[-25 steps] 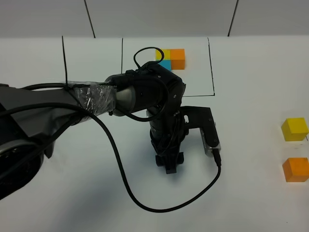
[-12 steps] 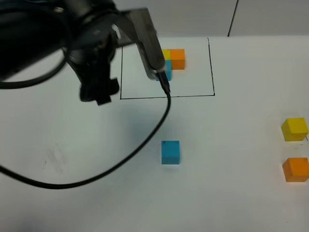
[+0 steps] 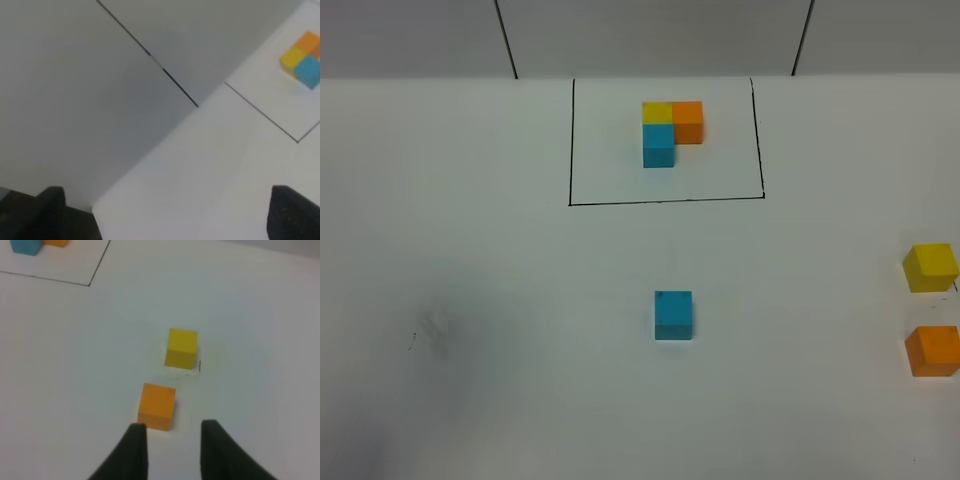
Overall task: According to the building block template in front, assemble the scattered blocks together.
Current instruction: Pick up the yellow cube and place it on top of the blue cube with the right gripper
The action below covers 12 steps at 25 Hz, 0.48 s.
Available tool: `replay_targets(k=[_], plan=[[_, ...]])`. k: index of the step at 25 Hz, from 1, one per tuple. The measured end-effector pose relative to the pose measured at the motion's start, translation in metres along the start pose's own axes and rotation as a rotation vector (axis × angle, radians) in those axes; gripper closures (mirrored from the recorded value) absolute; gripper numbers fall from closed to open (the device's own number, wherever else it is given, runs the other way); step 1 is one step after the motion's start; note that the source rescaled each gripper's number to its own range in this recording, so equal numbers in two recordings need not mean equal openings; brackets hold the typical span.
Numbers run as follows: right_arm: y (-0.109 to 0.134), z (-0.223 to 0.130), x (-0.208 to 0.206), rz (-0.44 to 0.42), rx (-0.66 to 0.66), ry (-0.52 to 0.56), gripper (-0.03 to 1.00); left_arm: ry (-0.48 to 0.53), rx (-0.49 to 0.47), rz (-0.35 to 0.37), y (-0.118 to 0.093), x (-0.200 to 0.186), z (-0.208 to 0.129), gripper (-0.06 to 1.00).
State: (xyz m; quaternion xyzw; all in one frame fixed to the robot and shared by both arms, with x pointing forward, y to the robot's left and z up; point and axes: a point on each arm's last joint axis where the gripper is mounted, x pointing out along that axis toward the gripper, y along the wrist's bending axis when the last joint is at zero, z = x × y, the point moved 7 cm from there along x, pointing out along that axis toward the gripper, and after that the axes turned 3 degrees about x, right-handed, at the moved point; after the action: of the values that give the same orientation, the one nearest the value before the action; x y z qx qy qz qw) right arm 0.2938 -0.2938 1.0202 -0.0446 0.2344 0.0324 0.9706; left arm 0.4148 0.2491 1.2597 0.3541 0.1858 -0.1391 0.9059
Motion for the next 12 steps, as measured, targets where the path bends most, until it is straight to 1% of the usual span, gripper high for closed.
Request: replay_targets(k=[3,6,8,9,12], plan=[[0.0,0.0,0.0,0.0,0.0,0.0,0.97,-0.107,-0.083,0.044,0.022,-0.048,-0.033,0.25],[0.0,0.0,0.0,0.0,0.0,0.0,0.97,-0.177,-0.131,0.074,0.029,-0.08,-0.072,0.25],[0.0,0.0,0.0,0.0,0.0,0.0,0.97,-0.204,-0.146,0.081,0.027,-0.092,-0.095,0.25],[0.0,0.0,0.0,0.0,0.0,0.0,0.97,-0.217,-0.152,0.072,0.022,-0.095,-0.106,0.25],[0.0,0.0,0.0,0.0,0.0,0.0,0.97,-0.217,-0.145,0.024,-0.001,-0.098,-0.129,0.25]])
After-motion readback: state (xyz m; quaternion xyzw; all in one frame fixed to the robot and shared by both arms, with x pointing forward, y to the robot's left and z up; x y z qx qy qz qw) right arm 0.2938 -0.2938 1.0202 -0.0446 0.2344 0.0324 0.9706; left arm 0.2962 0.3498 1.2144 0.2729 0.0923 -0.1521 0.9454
